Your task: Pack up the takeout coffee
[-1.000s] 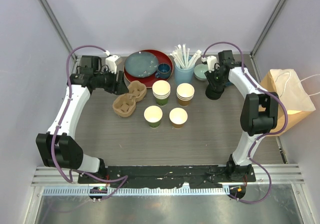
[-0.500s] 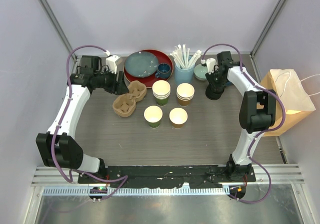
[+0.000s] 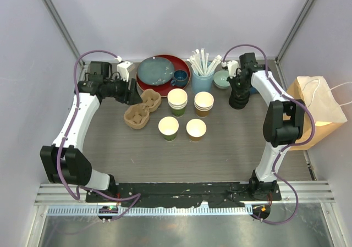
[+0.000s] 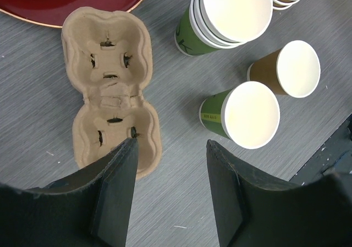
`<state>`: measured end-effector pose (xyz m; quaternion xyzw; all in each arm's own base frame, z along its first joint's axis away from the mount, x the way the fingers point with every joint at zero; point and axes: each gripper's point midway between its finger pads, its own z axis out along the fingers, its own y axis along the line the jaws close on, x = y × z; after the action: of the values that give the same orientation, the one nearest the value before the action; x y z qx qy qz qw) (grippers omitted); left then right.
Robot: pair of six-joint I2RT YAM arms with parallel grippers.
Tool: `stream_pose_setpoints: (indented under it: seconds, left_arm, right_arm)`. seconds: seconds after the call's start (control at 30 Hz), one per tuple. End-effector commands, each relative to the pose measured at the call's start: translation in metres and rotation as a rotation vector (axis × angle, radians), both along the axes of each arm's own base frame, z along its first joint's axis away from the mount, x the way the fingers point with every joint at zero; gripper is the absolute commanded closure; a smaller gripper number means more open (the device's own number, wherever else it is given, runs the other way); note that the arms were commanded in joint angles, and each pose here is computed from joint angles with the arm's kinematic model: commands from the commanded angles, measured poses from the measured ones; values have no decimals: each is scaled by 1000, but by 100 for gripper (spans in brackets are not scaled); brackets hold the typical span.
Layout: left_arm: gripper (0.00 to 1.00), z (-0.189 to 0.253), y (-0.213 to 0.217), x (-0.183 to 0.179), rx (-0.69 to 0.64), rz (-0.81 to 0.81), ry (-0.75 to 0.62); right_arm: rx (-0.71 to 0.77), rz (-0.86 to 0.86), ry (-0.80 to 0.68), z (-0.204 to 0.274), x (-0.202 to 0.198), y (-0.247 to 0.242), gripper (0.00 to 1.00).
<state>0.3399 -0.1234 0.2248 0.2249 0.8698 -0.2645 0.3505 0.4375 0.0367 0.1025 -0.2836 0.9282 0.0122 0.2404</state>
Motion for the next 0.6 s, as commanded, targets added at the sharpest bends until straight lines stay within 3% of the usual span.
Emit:
stream_pose_setpoints:
  seconds: [0.0,0.2,0.3,0.4,0.57]
  left_arm:
    - [44,10,-2,0,-17,-23,-23]
    - [44,9,-3,0,-24,-22,-16]
    - [44,7,-1,0,-17,-16,-8]
    - [44,5,0,0,-12,-10,-3]
    - [43,2,9,0,1,16,0]
  right_arm:
    - [17,-38,-86,41,9,1,99]
    - [22,-116,-138,93,0,14,99]
    - [-3,-82,-214,135,-12,44,99]
    - [13,0,-246,161,-34,90,99]
    - [188,231,-210,179,-93,194,99]
